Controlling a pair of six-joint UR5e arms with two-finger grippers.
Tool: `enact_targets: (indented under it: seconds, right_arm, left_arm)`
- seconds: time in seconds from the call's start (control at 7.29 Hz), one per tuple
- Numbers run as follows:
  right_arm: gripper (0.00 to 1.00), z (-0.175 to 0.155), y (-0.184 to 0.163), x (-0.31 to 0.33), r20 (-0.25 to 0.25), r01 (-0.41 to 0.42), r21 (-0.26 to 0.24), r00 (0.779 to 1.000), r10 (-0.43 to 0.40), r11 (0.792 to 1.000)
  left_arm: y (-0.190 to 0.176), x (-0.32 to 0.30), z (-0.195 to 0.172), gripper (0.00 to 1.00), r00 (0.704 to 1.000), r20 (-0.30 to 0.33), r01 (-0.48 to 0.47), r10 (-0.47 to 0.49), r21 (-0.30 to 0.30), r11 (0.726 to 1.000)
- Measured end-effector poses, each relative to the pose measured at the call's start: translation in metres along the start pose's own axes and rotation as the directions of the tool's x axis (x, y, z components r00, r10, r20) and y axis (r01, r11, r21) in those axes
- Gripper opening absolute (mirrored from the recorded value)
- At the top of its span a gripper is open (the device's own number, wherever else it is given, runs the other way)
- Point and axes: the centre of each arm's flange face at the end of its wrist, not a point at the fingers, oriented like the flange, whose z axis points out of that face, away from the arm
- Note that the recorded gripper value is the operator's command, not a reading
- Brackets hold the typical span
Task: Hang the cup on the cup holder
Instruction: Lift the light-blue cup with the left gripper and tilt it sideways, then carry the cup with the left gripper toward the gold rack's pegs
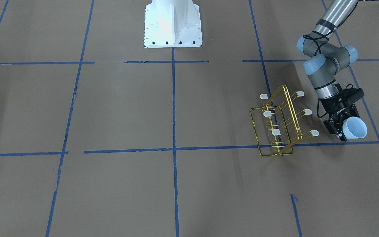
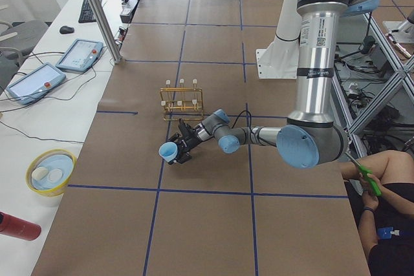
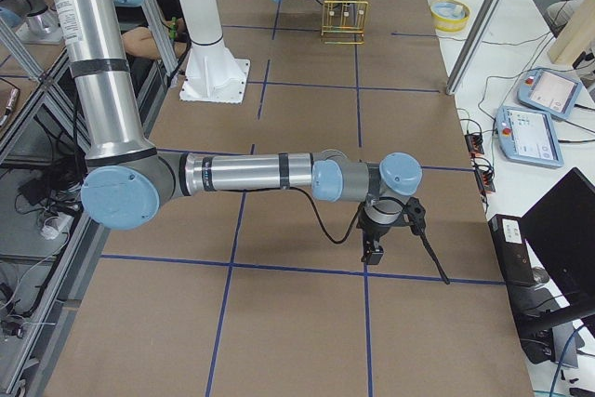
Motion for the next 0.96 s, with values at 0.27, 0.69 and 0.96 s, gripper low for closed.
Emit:
enact_targets:
  seconds: [0.27,0.69,0.96]
  right_arm:
    - [1.00,0.000,0.000,0.000,0.000,-0.001,0.000,1.000,0.001,1.000]
    - [1.00,0.000,0.000,0.000,0.000,-0.001,0.001,1.000,0.001,1.000]
    - [1.00,0.000,0.000,0.000,0.000,-0.001,0.000,1.000,0.001,1.000]
  left_arm:
    - [-0.010,-0.003,-0.011,0.00,1.000,-0.016,0.010,-0.010,-0.007,1.000]
    - [-0.052,-0.027,-0.050,0.00,0.997,-0.083,0.001,-0.008,-0.088,0.996]
    - [-0.102,-0.038,-0.075,0.00,0.947,-0.250,0.167,-0.201,-0.149,0.975]
